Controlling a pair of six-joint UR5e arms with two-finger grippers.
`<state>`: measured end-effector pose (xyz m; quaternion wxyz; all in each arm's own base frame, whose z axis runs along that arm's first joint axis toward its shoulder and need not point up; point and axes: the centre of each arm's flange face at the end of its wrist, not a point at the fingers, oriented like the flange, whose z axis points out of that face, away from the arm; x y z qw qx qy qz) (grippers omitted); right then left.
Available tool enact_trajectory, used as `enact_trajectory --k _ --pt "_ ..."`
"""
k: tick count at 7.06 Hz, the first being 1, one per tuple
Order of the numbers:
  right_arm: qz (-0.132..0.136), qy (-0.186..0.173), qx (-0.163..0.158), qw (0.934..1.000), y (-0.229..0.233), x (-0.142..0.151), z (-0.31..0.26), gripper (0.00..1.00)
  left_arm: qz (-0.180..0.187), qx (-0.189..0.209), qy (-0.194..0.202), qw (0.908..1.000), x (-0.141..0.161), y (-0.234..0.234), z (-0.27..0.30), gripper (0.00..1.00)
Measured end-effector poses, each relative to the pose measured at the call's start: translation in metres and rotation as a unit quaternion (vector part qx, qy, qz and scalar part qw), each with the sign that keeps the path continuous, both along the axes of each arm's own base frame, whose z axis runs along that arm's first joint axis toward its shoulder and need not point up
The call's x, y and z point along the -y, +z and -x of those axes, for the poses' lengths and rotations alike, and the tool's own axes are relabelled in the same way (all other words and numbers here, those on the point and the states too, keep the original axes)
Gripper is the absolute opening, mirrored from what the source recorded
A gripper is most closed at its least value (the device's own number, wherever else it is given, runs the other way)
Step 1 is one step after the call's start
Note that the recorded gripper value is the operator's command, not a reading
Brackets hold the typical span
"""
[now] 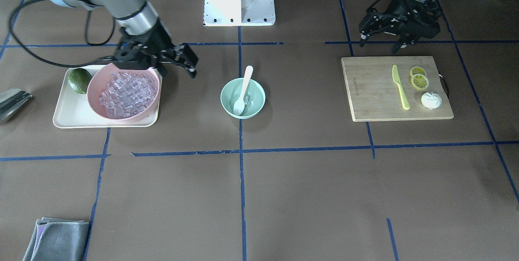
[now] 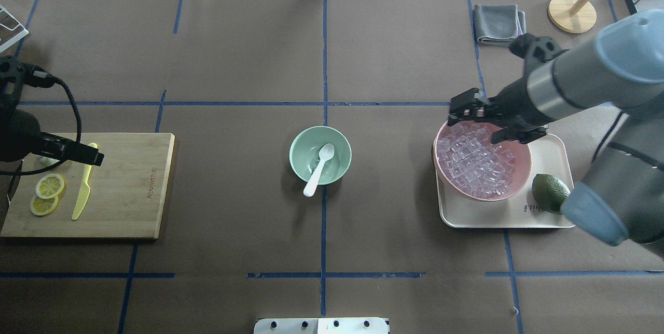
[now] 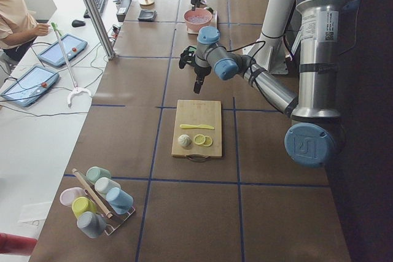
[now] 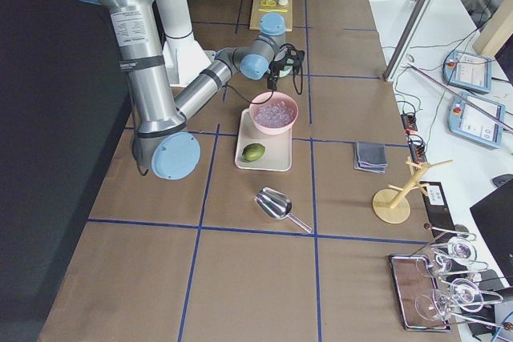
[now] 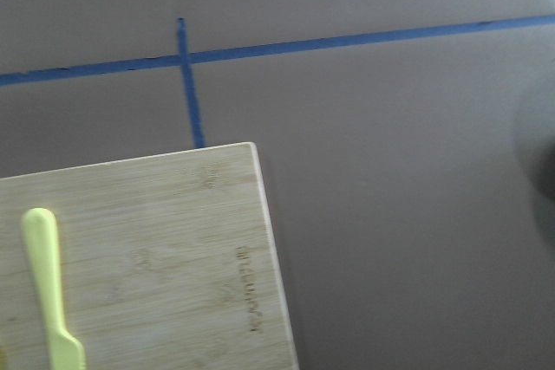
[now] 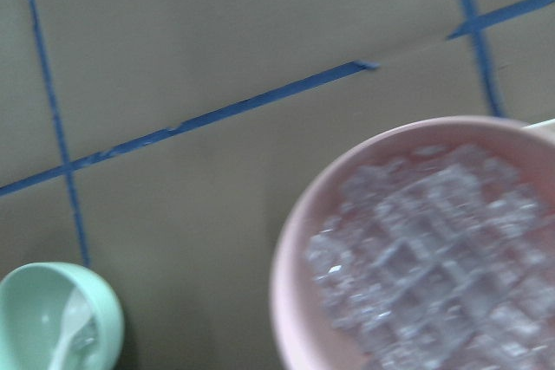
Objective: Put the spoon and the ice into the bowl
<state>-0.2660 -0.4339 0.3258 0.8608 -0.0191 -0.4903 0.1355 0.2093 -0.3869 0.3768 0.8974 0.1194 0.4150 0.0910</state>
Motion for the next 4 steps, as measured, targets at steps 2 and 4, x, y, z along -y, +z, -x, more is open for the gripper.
enact_trajectory --k 2,4 --pt "-0.056 -0.050 -0.041 0.9963 0.105 -0.008 -0.127 1.00 -0.043 0.044 0.021 0.9979 0.014 0.046 0.060 0.99" --pt "-0.112 -0.091 -0.086 0.9857 0.202 -0.024 -0.217 1.00 -0.061 0.059 0.044 0.9954 0.041 0.112 0.139 0.99"
